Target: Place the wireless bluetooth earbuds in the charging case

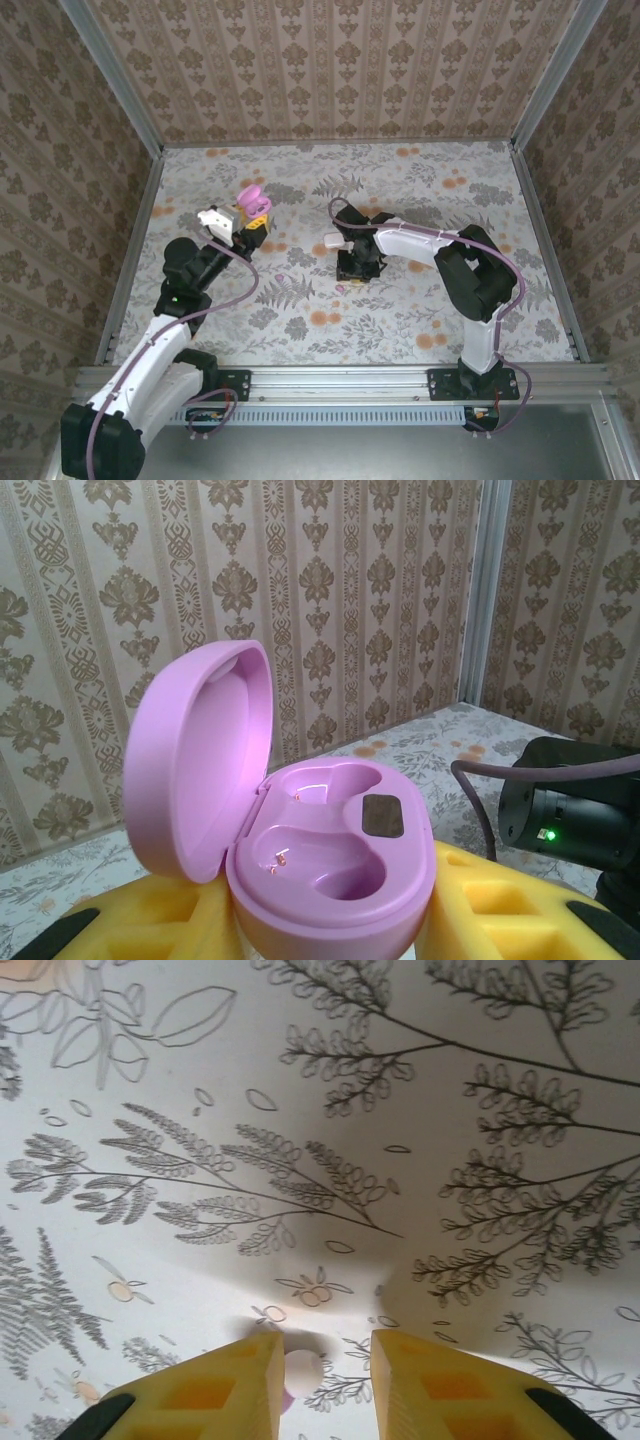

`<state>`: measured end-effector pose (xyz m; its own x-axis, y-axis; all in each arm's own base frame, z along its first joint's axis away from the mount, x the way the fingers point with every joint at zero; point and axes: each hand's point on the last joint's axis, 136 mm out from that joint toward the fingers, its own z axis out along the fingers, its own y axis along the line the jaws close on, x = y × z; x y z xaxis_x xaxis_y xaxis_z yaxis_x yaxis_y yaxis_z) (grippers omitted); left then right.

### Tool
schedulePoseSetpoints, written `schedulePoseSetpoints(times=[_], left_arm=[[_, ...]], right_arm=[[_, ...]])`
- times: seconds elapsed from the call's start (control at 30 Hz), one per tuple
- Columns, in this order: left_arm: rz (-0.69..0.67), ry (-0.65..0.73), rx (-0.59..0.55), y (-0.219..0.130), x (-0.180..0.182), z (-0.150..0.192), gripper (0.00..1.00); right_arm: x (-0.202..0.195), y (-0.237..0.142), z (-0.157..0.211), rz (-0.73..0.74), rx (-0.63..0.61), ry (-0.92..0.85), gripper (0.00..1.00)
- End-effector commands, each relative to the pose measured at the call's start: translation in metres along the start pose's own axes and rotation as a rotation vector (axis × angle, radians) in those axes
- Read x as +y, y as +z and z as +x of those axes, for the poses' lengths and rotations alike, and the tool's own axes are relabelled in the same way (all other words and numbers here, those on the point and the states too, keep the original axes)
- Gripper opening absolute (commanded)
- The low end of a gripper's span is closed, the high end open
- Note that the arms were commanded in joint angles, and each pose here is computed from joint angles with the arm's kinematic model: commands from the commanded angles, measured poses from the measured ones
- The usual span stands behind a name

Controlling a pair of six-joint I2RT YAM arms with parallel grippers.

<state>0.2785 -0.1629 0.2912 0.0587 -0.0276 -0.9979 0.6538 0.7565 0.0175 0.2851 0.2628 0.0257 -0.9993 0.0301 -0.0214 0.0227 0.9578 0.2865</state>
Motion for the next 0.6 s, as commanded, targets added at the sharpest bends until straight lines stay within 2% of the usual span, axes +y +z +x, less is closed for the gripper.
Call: schedulePoseSetpoints(times=[0.0, 0.1, 0.2, 0.33, 0.57], left_arm=[[0.024, 0.023, -0.071, 0.001, -0.005, -0.027, 0.41], [0.023, 0.023, -0.072, 0.001, -0.006, -0.027, 0.41], [0.020, 0.025, -0.073, 0.000, -0.005, -0.027, 0.41], [0.002, 0.036, -0.077, -0.002, -0.003, -0.029, 0.41], [-0.028, 0.057, -0.067, -0.008, -0.001, -0.026, 0.41]], right_arm=[[0.013, -0.014, 0.000, -0.051, -0.036, -0.049, 0.32], [0.010, -0.025, -0.004, -0.007, -0.060, -0.121, 0.36], [0.016, -0.029, -0.001, -0.009, -0.062, -0.294, 0.37], [0.018, -0.025, 0.009, 0.007, -0.058, -0.498, 0.38], [0.022, -0.014, 0.017, 0.069, -0.089, -0.742, 0.37]])
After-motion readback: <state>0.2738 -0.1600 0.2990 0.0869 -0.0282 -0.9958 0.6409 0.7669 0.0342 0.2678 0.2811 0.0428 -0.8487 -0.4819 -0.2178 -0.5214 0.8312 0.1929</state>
